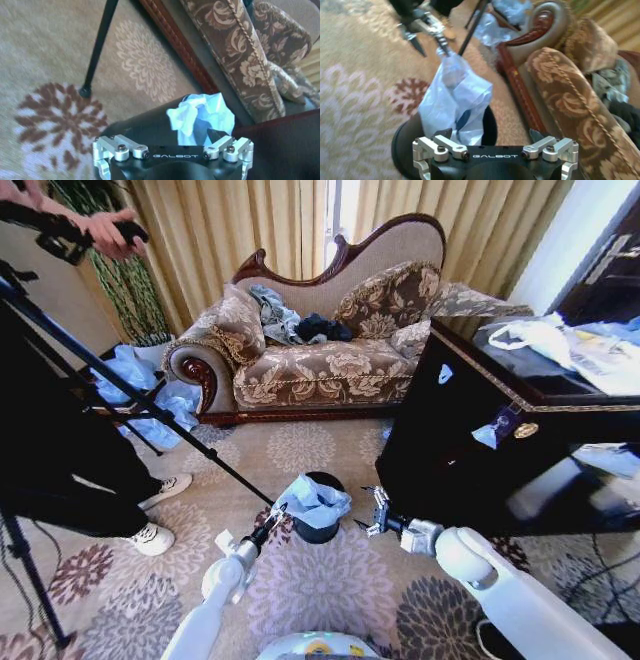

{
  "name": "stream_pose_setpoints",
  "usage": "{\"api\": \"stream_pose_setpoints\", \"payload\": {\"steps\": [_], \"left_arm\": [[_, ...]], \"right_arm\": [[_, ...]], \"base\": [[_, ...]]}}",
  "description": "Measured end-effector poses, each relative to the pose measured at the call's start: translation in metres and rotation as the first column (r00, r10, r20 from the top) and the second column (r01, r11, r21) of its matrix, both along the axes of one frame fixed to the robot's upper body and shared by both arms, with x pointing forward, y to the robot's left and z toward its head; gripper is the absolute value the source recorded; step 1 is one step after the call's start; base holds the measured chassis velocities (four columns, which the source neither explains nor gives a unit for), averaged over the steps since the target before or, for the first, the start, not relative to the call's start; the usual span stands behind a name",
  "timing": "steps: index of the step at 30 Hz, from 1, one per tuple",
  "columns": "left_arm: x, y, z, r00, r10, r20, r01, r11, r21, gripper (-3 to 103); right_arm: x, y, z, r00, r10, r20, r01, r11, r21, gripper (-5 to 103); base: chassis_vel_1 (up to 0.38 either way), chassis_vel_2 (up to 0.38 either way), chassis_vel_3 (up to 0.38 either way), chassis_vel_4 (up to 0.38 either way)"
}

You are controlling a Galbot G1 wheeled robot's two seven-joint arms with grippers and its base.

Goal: Place a garbage bag over the trash bin.

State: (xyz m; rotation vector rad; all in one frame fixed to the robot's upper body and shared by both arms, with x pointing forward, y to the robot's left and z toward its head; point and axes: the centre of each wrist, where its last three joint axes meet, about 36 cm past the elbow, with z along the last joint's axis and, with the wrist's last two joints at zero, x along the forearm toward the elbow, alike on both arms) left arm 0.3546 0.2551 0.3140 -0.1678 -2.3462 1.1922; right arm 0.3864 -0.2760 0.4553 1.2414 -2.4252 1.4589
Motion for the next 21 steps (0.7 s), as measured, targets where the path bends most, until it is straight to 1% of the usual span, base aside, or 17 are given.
{"api": "stream_pose_setpoints", "payload": {"steps": [1, 3, 4, 5, 7, 8, 9, 10, 11, 12, 13, 15, 16, 17, 18, 20, 21], "left_arm": [[0.0, 0.0, 0.0, 1.0, 0.0, 0.0, 0.0, 1.0, 0.0, 99], [-0.008, 0.003, 0.009, 0.999, -0.003, 0.033, 0.001, 0.998, 0.062, 99], [-0.014, 0.005, 0.019, 0.997, -0.019, 0.077, 0.008, 0.991, 0.133, 102], [-0.014, 0.005, 0.019, 0.997, -0.019, 0.077, 0.008, 0.991, 0.133, 102], [-0.024, 0.008, 0.041, 0.983, -0.073, 0.166, 0.024, 0.96, 0.278, 98], [-0.031, 0.01, 0.058, 0.963, -0.133, 0.233, 0.032, 0.919, 0.394, 96], [-0.033, 0.013, 0.068, 0.948, -0.175, 0.268, 0.034, 0.888, 0.46, 96], [-0.033, 0.013, 0.068, 0.948, -0.175, 0.268, 0.034, 0.888, 0.46, 96], [-0.033, 0.016, 0.078, 0.929, -0.22, 0.297, 0.036, 0.854, 0.519, 94], [-0.029, 0.02, 0.091, 0.899, -0.292, 0.327, 0.039, 0.797, 0.603, 94], [-0.029, 0.02, 0.091, 0.899, -0.292, 0.327, 0.039, 0.797, 0.603, 94], [-0.022, 0.026, 0.1, 0.87, -0.356, 0.341, 0.039, 0.738, 0.673, 93], [-0.014, 0.031, 0.105, 0.849, -0.404, 0.34, 0.039, 0.69, 0.723, 92], [-0.008, 0.036, 0.106, 0.84, -0.429, 0.333, 0.039, 0.66, 0.75, 89], [-0.008, 0.036, 0.106, 0.84, -0.429, 0.333, 0.039, 0.66, 0.75, 89], [0.005, 0.048, 0.106, 0.819, -0.488, 0.303, 0.045, 0.58, 0.813, 81], [0.005, 0.048, 0.106, 0.819, -0.488, 0.303, 0.045, 0.58, 0.813, 81]], "right_arm": [[0.0, 0.0, 0.0, 1.0, 0.0, 0.0, 0.0, 1.0, 0.0, 100], [-0.002, 0.0, 0.003, 0.999, -0.042, -0.002, 0.042, 0.997, 0.058, 100], [-0.004, 0.001, 0.005, 0.997, -0.071, -0.01, 0.072, 0.993, 0.093, 100], [-0.004, 0.001, 0.005, 0.997, -0.071, -0.01, 0.072, 0.993, 0.093, 100], [-0.007, 0.001, 0.009, 0.993, -0.112, -0.022, 0.114, 0.984, 0.14, 100], [-0.01, 0.001, 0.013, 0.989, -0.142, -0.04, 0.147, 0.974, 0.17, 100], [-0.013, 0.002, 0.014, 0.986, -0.157, -0.05, 0.164, 0.969, 0.187, 100], [-0.013, 0.002, 0.014, 0.986, -0.157, -0.05, 0.164, 0.969, 0.187, 100], [-0.016, 0.002, 0.014, 0.983, -0.173, -0.068, 0.184, 0.961, 0.205, 100], [-0.02, 0.004, 0.012, 0.976, -0.197, -0.095, 0.214, 0.948, 0.237, 100], [-0.02, 0.004, 0.012, 0.976, -0.197, -0.095, 0.214, 0.948, 0.237, 100], [-0.024, 0.006, 0.008, 0.967, -0.226, -0.118, 0.25, 0.93, 0.27, 100], [-0.025, 0.008, 0.004, 0.96, -0.245, -0.133, 0.274, 0.916, 0.293, 100], [-0.026, 0.01, 0.001, 0.956, -0.255, -0.146, 0.289, 0.907, 0.307, 100], [-0.026, 0.01, 0.001, 0.956, -0.255, -0.146, 0.289, 0.907, 0.307, 100], [-0.024, 0.018, -0.002, 0.948, -0.261, -0.182, 0.309, 0.892, 0.33, 100], [-0.024, 0.018, -0.002, 0.948, -0.261, -0.182, 0.309, 0.892, 0.33, 100]], "base": [[0.0, 0.0, 0.0, 0.0], [0.0, 0.0, 0.0, 0.0], [0.0, 0.0, 0.0, 0.0], [0.0, 0.0, 0.0, 0.0], [0.0, 0.0, 0.0, 0.0], [0.0, 0.0, 0.0, 0.0], [0.0, 0.0, 0.0, 0.0], [0.0, 0.0, 0.0, 0.0], [0.0, 0.0, 0.0, 0.0], [0.0, 0.0, 0.0, 0.0], [0.0, 0.0, 0.0, 0.0], [0.0, 0.0, 0.0, 0.0], [0.0, 0.0, 0.0, 0.0], [0.0, 0.0, 0.0, 0.0], [0.0, 0.0, 0.0, 0.0], [0.0, 0.0, 0.0, 0.0], [0.0, 0.0, 0.0, 0.0]]}}
